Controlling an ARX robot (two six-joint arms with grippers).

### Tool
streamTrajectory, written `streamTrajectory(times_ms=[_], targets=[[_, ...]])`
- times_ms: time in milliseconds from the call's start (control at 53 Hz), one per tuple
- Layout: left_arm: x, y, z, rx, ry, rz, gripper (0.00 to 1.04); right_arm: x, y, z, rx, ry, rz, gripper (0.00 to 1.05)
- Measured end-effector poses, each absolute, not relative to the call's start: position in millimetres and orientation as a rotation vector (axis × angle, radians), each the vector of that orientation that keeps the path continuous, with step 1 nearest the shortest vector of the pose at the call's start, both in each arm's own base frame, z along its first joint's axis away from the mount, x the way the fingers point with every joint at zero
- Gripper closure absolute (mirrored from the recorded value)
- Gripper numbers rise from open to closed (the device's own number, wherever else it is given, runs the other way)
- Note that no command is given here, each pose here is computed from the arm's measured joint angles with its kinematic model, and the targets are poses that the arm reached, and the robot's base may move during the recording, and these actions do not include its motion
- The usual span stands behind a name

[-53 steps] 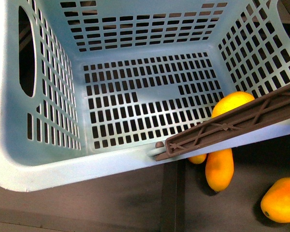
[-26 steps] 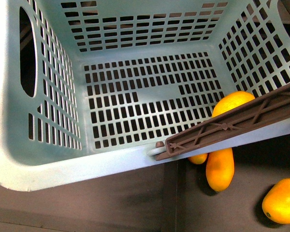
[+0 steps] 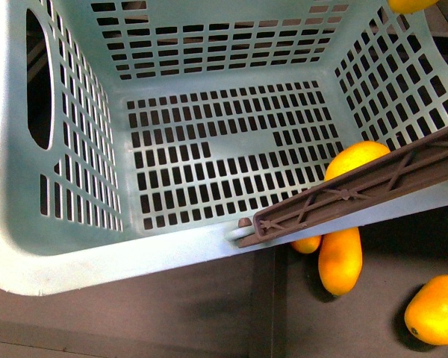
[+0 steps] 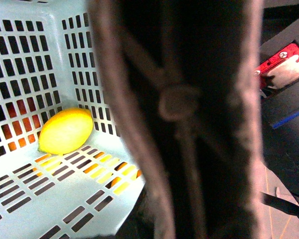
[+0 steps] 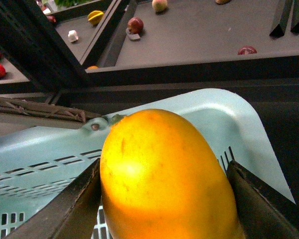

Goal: Pick lemon and mango into basket

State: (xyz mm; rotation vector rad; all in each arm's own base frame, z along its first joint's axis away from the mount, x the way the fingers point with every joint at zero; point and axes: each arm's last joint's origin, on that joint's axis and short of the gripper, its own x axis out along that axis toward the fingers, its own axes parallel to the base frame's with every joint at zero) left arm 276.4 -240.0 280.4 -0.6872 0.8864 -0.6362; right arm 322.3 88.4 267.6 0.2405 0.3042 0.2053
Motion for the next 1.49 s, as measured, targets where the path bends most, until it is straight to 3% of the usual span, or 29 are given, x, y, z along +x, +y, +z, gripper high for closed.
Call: streamTrajectory(times_ms=[151,491,661,793,1038,1491], targets=[[276.3,-240.1,280.4,-0.687,0.887,-0.637,1.01,315.0,80.8,275.0,0.254,0.263,0.137,0.07],[276.5,-239.9,278.6,-0.691,0.894,-0.631,1.01,257.9,26.9,287.9,0.209,0.171,-0.159,0.09],[276.4,-240.1,278.6,-0.684,0.890,-0.633,1.01,236.2,20.1,271.1,0.078,-0.003,0.008,0.34],[276.3,-240.2,278.7,-0.694,0.897,-0.634,1.01,218.3,15.2,248.2,0.033,0.001,0.003,0.53],[276.3,-240.1,278.7,-0.691,0.894,-0.632,1.01,185.3,0.4,214.4,0.009,0.011,-0.004,1.01],[276.4,-240.1,278.7,-0.691,0.894,-0.631,1.01,147.4,0.3,185.0,0.005,0.008,0.002,1.03]])
